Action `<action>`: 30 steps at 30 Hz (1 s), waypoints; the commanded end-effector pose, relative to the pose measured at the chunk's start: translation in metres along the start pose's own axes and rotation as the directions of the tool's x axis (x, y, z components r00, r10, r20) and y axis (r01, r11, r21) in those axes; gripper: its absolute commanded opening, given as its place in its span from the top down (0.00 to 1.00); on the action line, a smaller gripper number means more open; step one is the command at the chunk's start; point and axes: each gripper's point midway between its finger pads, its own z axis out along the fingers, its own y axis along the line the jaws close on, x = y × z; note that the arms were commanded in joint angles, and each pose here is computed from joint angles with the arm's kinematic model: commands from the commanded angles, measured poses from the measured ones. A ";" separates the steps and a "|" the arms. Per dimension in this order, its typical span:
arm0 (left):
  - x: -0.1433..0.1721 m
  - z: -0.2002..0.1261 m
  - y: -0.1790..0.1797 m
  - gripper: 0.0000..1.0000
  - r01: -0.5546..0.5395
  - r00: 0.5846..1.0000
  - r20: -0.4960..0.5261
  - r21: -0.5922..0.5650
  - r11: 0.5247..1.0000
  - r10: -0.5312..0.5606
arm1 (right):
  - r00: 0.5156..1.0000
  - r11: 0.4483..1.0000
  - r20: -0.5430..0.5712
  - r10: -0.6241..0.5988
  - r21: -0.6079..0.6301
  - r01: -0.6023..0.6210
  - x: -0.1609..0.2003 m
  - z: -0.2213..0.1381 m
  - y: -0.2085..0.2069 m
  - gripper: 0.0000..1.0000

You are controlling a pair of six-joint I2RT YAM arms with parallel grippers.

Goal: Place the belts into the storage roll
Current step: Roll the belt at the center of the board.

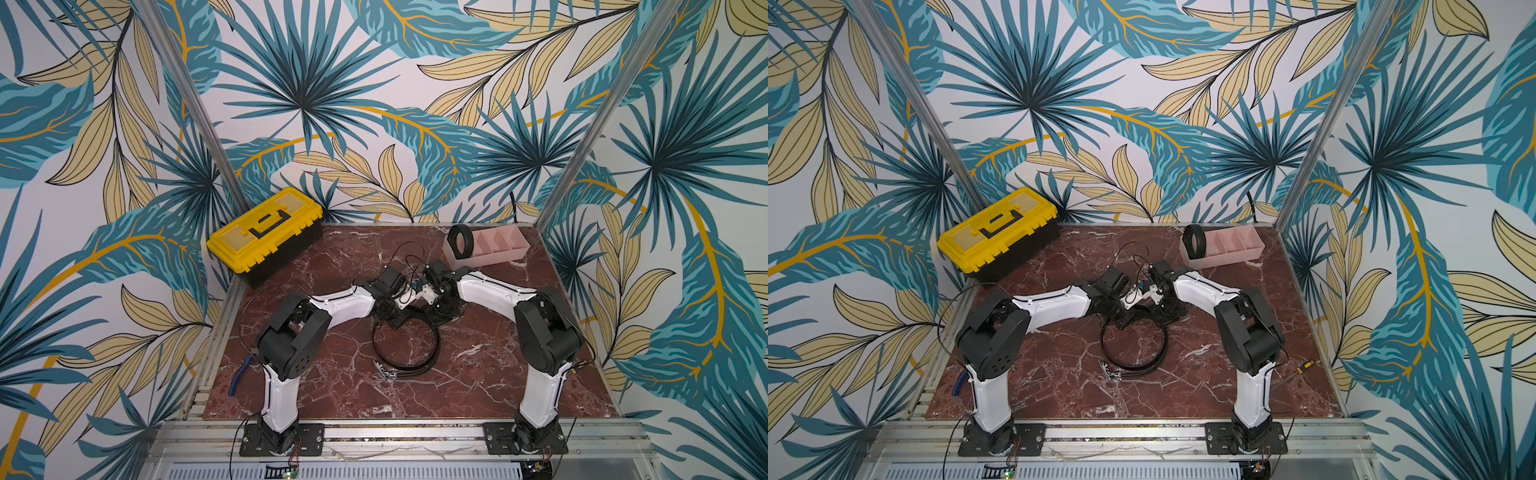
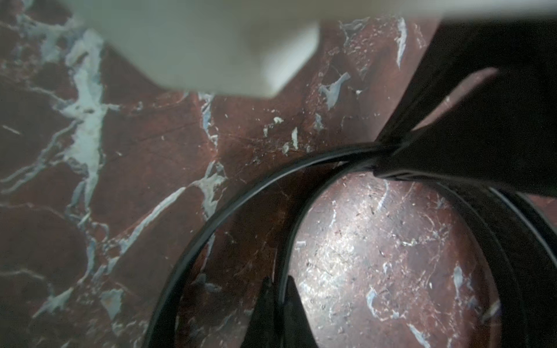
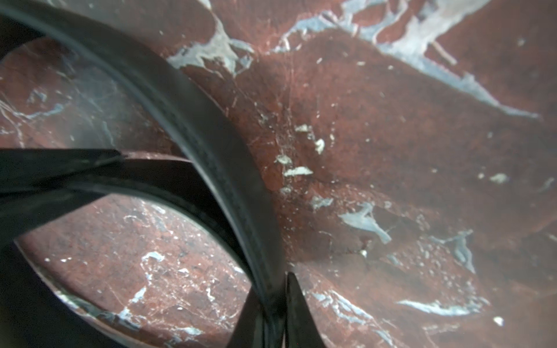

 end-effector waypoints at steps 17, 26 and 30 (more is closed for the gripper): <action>0.027 -0.034 0.062 1.00 0.441 0.893 0.124 -0.428 0.789 -0.432 | 0.966 0.965 -0.013 0.259 -0.036 -0.259 0.007 0.016 0.008 0.74; 0.068 -0.045 0.066 1.00 0.709 0.619 0.167 -0.540 0.454 -0.767 | 0.915 0.914 0.003 0.404 -0.045 -0.404 0.001 0.017 0.002 0.72; 0.089 -0.031 0.050 1.00 0.817 0.415 0.182 -0.505 0.278 -0.891 | 0.876 0.873 0.004 0.482 -0.091 -0.479 0.001 0.020 0.007 0.71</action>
